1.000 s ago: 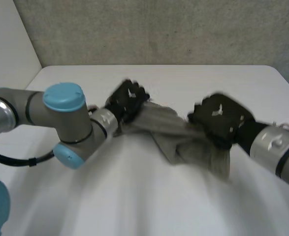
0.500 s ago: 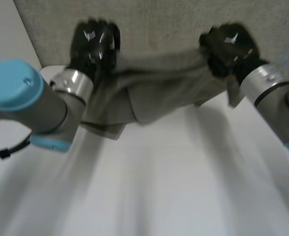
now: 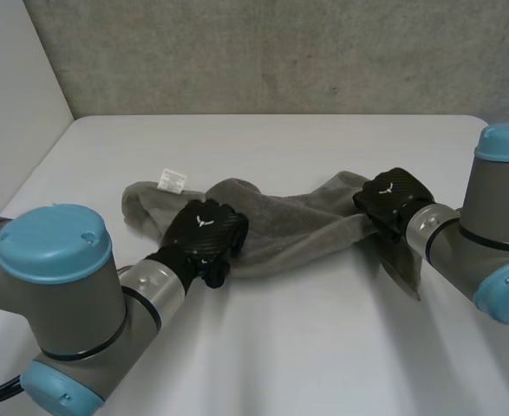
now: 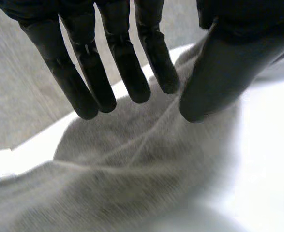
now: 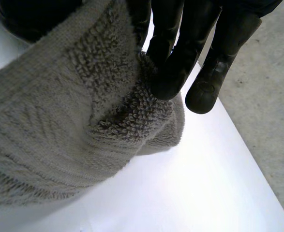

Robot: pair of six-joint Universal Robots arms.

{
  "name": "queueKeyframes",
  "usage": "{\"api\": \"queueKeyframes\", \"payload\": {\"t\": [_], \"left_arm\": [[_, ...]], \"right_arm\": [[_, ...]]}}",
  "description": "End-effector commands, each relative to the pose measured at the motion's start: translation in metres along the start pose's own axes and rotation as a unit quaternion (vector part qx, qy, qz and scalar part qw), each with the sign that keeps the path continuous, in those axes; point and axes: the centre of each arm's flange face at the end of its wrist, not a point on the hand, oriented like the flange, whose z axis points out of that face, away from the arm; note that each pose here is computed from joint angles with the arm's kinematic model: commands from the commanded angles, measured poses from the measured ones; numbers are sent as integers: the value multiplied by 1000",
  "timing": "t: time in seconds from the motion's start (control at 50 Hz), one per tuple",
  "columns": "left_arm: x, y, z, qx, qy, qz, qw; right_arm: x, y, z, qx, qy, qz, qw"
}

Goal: Fold the towel.

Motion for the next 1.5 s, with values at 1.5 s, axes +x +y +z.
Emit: {"api": "queueKeyframes", "payload": {"t": [1.5], "left_arm": [[-102,59,118,-56,45,196,978]], "right_arm": [[-19,20,-1,-12,-21,-7,1000]]}}
